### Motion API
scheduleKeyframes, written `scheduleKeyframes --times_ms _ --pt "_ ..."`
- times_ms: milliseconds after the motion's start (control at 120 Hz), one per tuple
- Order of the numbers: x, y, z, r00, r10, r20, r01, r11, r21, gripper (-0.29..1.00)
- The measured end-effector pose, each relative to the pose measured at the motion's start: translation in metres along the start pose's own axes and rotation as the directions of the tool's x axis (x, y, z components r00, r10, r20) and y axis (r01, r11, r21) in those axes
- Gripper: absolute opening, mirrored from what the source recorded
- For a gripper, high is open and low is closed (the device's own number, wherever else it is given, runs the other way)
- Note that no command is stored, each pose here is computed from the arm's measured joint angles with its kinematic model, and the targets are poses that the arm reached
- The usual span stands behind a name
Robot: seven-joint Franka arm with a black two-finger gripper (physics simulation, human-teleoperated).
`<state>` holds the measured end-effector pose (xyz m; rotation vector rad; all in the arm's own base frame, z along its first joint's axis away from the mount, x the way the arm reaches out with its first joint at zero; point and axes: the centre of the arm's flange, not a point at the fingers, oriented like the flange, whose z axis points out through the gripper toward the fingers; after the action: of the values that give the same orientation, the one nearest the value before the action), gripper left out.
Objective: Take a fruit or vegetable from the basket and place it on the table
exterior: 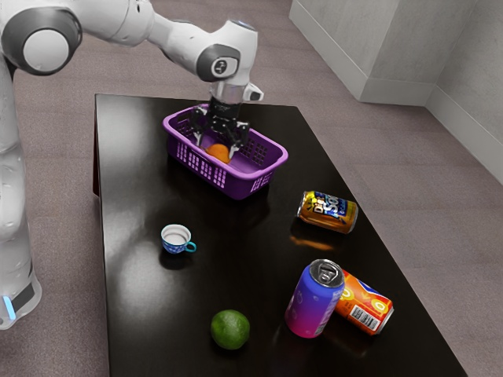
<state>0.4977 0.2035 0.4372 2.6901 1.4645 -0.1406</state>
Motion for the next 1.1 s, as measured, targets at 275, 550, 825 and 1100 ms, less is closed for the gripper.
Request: scheduleKeyframes --times_ms 275,550,825,1100 --pt "0.002 0.011 0.009 1.0 0.024 -0.003 -0.024 1.0 -0.01 0.6" --pt "0.001 0.018 0.005 0.998 0.065 -0.02 -0.065 0.998 -0.01 0.39" --pt "-0.001 0.034 -0.038 0.991 0.105 -0.085 -0.103 0.994 0.018 0.37" --pt "-0.018 0.06 -0.071 0.983 0.143 -0.111 -0.143 0.99 0.008 0.36"
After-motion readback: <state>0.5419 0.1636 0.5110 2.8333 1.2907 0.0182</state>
